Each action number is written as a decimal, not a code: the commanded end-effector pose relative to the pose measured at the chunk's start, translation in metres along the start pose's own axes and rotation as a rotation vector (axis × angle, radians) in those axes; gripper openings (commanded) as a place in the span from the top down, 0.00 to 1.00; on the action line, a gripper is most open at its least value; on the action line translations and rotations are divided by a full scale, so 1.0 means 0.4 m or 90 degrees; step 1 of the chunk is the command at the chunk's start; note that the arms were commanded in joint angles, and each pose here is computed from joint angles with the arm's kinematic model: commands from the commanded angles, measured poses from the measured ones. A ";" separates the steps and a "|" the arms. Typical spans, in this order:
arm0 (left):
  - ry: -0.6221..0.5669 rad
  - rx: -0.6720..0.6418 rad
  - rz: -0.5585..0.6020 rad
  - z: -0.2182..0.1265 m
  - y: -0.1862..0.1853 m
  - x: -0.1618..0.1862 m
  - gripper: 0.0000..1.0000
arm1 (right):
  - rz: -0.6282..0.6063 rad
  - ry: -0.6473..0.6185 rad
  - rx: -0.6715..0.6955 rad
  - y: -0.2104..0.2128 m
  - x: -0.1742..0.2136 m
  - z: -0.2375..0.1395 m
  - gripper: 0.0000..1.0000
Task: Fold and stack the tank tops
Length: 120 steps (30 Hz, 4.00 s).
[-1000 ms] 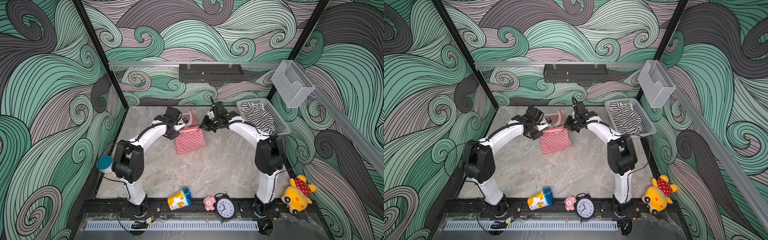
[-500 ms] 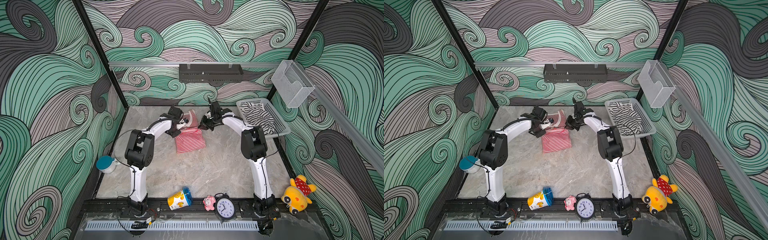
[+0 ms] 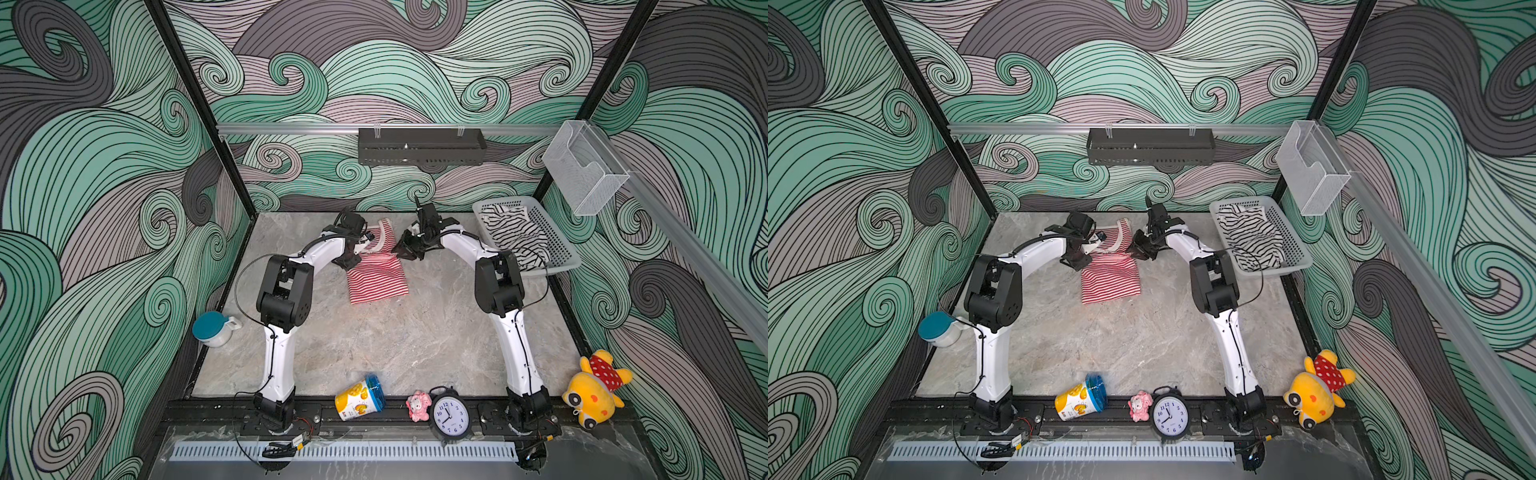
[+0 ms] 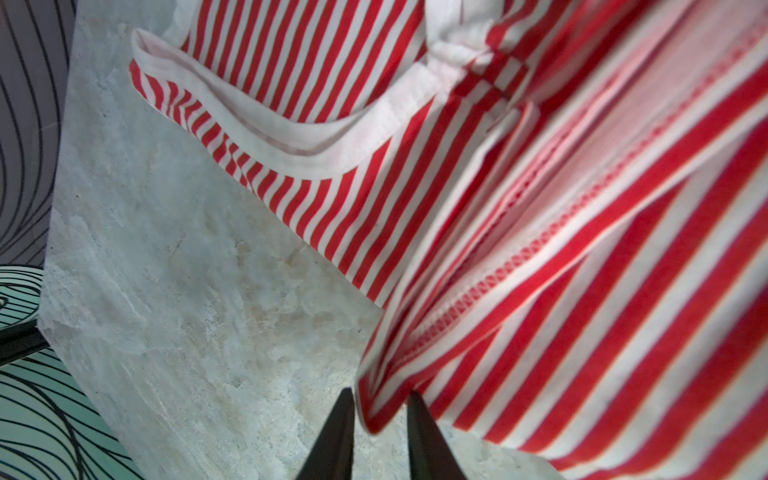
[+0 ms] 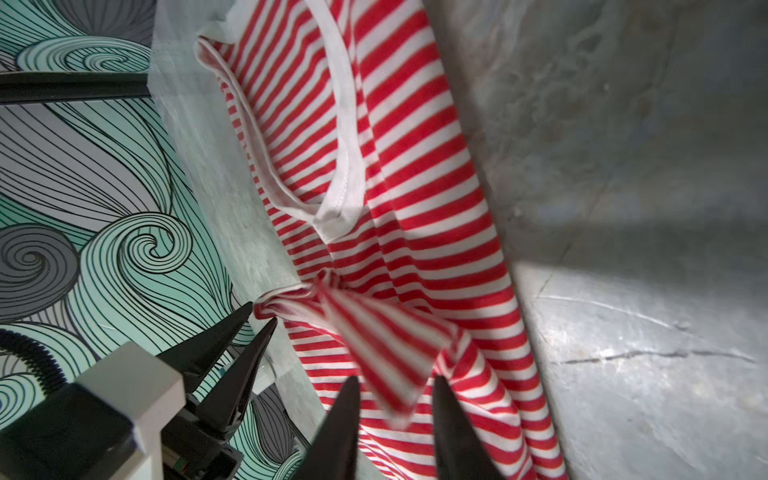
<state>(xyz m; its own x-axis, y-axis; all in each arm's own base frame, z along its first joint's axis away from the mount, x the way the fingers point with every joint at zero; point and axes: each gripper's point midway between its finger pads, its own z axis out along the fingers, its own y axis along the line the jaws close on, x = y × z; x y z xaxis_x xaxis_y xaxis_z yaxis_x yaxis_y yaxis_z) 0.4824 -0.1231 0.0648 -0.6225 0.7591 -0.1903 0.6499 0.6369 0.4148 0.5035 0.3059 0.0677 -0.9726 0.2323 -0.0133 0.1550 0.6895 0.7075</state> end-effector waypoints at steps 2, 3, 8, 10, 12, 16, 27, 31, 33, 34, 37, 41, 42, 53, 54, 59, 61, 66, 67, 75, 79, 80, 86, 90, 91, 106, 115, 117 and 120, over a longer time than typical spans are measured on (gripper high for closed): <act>-0.062 -0.062 -0.081 -0.075 0.077 -0.032 0.69 | -0.044 -0.052 -0.054 0.072 -0.023 -0.065 0.55; -0.073 -0.069 -0.092 -0.093 0.083 -0.032 0.69 | -0.049 -0.058 -0.062 0.080 -0.018 -0.077 0.54; -0.096 -0.032 -0.108 -0.156 0.050 0.001 0.69 | -0.059 -0.079 -0.084 0.089 0.048 -0.121 0.54; -0.094 0.016 -0.104 -0.175 0.006 0.019 0.70 | -0.064 -0.069 -0.069 0.082 0.089 -0.122 0.57; -0.095 0.076 -0.097 -0.188 -0.049 0.035 0.70 | -0.072 -0.050 -0.049 0.073 0.133 -0.115 0.60; -0.101 0.157 -0.066 -0.191 -0.146 0.045 0.71 | -0.098 -0.024 -0.021 0.068 0.207 -0.081 0.71; -0.012 0.239 -0.071 -0.094 -0.241 0.074 0.73 | -0.057 -0.006 0.032 -0.048 0.240 0.015 0.89; 0.007 0.250 -0.059 -0.079 -0.265 0.099 0.73 | -0.037 0.001 0.076 -0.116 0.260 0.023 0.90; 0.018 0.247 -0.051 -0.071 -0.271 0.112 0.73 | -0.022 0.008 0.095 -0.152 0.272 0.029 0.91; 0.024 0.245 -0.047 -0.065 -0.273 0.121 0.73 | -0.016 0.013 0.103 -0.166 0.280 0.032 0.91; 0.038 0.239 -0.033 -0.055 -0.278 0.141 0.73 | -0.003 0.022 0.127 -0.205 0.297 0.037 0.92; 0.071 0.241 -0.013 -0.032 -0.294 0.173 0.74 | 0.009 0.024 0.156 -0.249 0.324 0.034 0.92; 0.079 0.240 -0.009 -0.025 -0.297 0.181 0.74 | 0.012 0.024 0.157 -0.255 0.331 0.032 0.92; 0.121 0.220 0.059 -0.051 -0.353 0.285 0.72 | -0.020 0.052 0.215 -0.289 0.454 -0.003 0.92; 0.119 0.204 0.064 -0.060 -0.350 0.292 0.74 | -0.022 0.054 0.221 -0.295 0.472 -0.010 0.92; 0.076 0.174 0.042 -0.128 -0.330 0.300 0.73 | -0.020 0.071 0.246 -0.333 0.579 -0.048 0.92; 0.050 0.176 0.029 -0.159 -0.323 0.289 0.72 | -0.020 0.077 0.255 -0.346 0.618 -0.064 0.91; -0.021 0.247 0.005 -0.233 -0.346 0.230 0.70 | -0.021 0.071 0.256 -0.350 0.666 -0.113 0.91; -0.029 0.262 0.007 -0.240 -0.353 0.221 0.70 | -0.024 0.070 0.257 -0.346 0.671 -0.126 0.90; -0.023 0.313 0.025 -0.231 -0.396 0.159 0.70 | -0.092 -0.018 0.172 -0.170 0.591 -0.207 0.69; -0.025 0.334 0.029 -0.223 -0.414 0.134 0.70 | -0.094 -0.028 0.166 -0.140 0.536 -0.185 0.68; -0.023 0.333 0.032 -0.218 -0.415 0.129 0.70 | -0.091 -0.027 0.164 -0.138 0.522 -0.173 0.68; -0.021 0.304 0.033 -0.178 -0.399 0.087 0.71 | -0.073 -0.025 0.138 -0.121 0.444 -0.118 0.74; -0.027 0.292 0.033 -0.162 -0.387 0.056 0.70 | -0.068 -0.020 0.129 -0.112 0.406 -0.097 0.78; -0.026 0.290 0.033 -0.157 -0.385 0.051 0.71 | -0.065 -0.020 0.129 -0.114 0.396 -0.092 0.79; -0.008 0.271 0.034 -0.071 -0.373 -0.014 0.71 | 0.015 -0.032 0.147 -0.227 0.307 -0.080 0.83; 0.006 0.272 0.016 -0.043 -0.377 -0.021 0.71 | 0.050 -0.030 0.205 -0.323 0.308 -0.081 0.83; 0.008 0.269 0.016 -0.042 -0.375 -0.022 0.71 | 0.048 -0.030 0.221 -0.326 0.316 -0.098 0.82; 0.009 0.258 0.011 -0.046 -0.366 -0.024 0.71 | 0.034 -0.051 0.242 -0.319 0.308 -0.136 0.82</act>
<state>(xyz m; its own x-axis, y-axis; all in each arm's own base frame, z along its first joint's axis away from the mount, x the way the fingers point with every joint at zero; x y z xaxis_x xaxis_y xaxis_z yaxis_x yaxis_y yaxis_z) 0.3804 -0.2253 0.0191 -0.6019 0.7775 -0.1822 0.7887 0.6145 0.0167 0.3693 0.2366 0.0199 -0.9530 0.2995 -0.0465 0.2357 0.8288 0.5075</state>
